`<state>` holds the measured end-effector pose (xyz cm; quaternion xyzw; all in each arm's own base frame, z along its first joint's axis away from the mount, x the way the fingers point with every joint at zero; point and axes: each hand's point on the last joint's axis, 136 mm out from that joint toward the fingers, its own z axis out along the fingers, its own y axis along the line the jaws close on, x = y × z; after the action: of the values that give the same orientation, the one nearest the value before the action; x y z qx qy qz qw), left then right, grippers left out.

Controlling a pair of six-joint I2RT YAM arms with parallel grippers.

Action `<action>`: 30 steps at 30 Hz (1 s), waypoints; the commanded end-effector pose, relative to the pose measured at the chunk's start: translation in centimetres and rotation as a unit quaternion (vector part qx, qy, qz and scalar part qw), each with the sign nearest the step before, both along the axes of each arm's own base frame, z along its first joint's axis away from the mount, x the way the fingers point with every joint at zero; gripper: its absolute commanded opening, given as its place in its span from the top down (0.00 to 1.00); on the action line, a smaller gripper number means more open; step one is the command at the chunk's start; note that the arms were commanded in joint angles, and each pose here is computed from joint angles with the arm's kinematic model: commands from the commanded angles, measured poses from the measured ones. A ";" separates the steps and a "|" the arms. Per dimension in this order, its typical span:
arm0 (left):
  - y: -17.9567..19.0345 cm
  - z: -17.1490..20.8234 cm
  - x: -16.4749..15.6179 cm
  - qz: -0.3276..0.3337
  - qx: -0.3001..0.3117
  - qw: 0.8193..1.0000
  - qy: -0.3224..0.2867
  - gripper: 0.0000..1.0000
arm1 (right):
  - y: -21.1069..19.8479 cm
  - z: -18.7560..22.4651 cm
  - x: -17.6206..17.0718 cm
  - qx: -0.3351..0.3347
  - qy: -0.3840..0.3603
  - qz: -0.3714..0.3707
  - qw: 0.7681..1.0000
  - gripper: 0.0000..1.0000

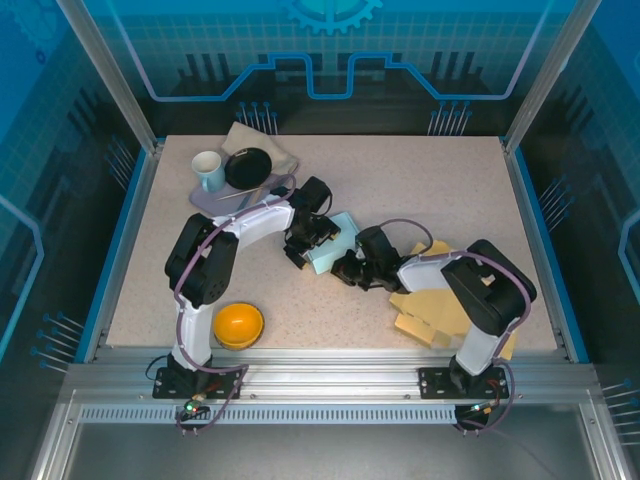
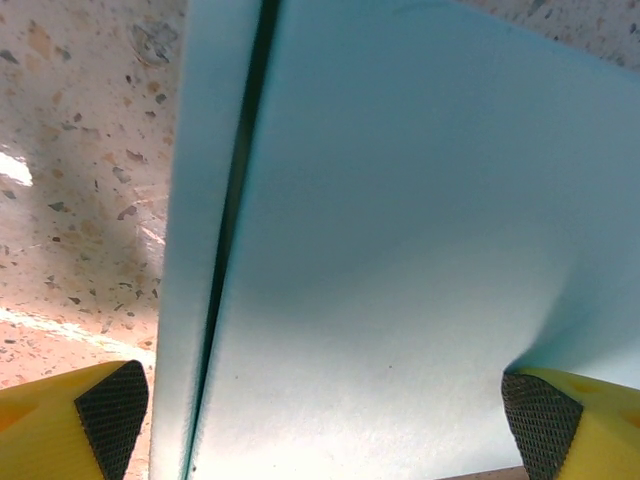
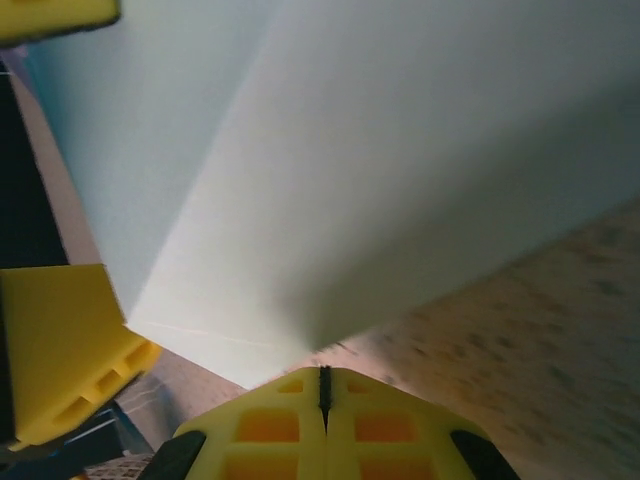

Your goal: Fold the paper box

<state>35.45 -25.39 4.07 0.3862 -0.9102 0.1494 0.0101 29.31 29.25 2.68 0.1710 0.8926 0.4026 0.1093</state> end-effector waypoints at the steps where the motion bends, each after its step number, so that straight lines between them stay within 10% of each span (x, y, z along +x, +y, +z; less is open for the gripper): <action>1: 1.6 -4.6 -4.2 -0.003 0.056 0.995 0.088 0.04 | 1.3 1.5 2.7 0.037 -0.039 -0.041 0.998 0.95; 30: 1.4 -3.5 -2.9 -0.012 0.054 0.995 0.078 0.04 | -8.9 0.1 4.7 -0.063 -0.024 -0.113 0.991 0.95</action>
<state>36.83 -25.98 4.09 0.3829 -0.9105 0.1557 -0.0105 34.07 21.77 4.96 0.2477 0.8727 0.3703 0.1997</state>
